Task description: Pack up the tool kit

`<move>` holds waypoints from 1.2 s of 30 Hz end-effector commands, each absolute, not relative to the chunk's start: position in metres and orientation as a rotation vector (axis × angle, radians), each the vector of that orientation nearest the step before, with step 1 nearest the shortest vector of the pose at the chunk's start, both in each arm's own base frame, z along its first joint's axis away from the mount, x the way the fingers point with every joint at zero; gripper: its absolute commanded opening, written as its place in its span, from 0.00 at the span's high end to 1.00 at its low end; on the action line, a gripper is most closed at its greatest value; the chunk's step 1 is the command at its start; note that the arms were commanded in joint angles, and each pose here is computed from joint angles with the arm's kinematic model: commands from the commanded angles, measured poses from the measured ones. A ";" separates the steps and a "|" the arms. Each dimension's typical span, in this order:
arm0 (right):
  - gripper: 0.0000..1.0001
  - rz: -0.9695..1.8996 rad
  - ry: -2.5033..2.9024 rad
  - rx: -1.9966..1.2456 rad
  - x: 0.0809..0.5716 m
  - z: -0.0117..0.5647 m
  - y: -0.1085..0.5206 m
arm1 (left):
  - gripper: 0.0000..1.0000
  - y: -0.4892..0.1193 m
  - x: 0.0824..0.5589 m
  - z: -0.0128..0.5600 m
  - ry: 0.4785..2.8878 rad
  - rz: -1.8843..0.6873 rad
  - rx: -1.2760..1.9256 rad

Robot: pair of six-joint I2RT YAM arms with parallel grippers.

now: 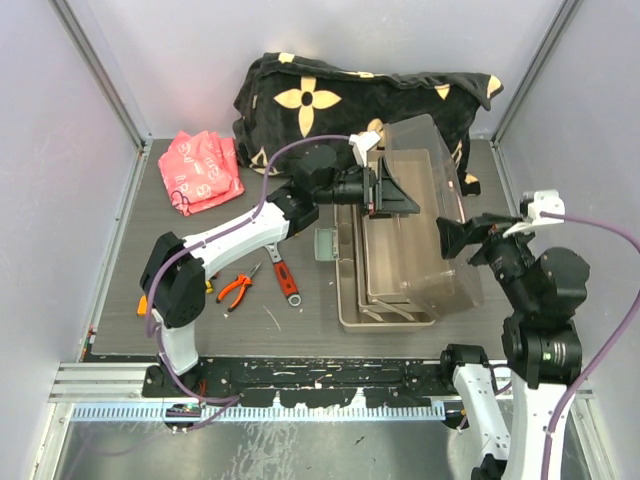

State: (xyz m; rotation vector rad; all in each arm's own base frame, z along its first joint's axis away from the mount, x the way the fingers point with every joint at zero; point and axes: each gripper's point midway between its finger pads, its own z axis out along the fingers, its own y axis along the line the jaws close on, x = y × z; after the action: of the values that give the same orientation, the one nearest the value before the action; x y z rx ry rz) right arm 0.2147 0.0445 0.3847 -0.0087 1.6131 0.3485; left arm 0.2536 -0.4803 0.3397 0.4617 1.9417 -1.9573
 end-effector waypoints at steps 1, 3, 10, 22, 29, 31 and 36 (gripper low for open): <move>0.00 0.280 1.626 -0.058 0.192 0.374 0.042 | 0.18 -0.478 0.263 0.401 1.688 -1.937 0.521; 0.00 0.286 1.627 -0.079 0.186 0.372 0.045 | 0.18 -0.480 0.265 0.400 1.693 -1.922 0.519; 0.00 0.344 1.644 -0.108 0.182 0.381 0.055 | 0.17 -0.481 0.290 0.392 1.734 -1.799 0.440; 0.00 0.307 1.661 -0.031 0.163 0.375 0.045 | 0.17 -0.495 0.312 0.392 1.715 -1.782 0.379; 0.00 0.344 1.649 0.008 0.156 0.366 0.048 | 0.17 -0.508 0.303 0.401 1.676 -1.803 0.425; 0.00 0.352 1.654 0.008 0.153 0.364 0.049 | 0.16 -0.513 0.298 0.405 1.662 -1.806 0.450; 0.00 0.337 1.681 0.002 0.148 0.360 0.048 | 0.15 -0.525 0.289 0.405 1.647 -1.800 0.490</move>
State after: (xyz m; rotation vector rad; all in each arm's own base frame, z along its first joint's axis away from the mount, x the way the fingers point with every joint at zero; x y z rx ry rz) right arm 0.1523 0.0475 0.3556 0.0022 1.6894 0.3374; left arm 0.2961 -0.5199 0.3611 0.4177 1.8280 -1.7919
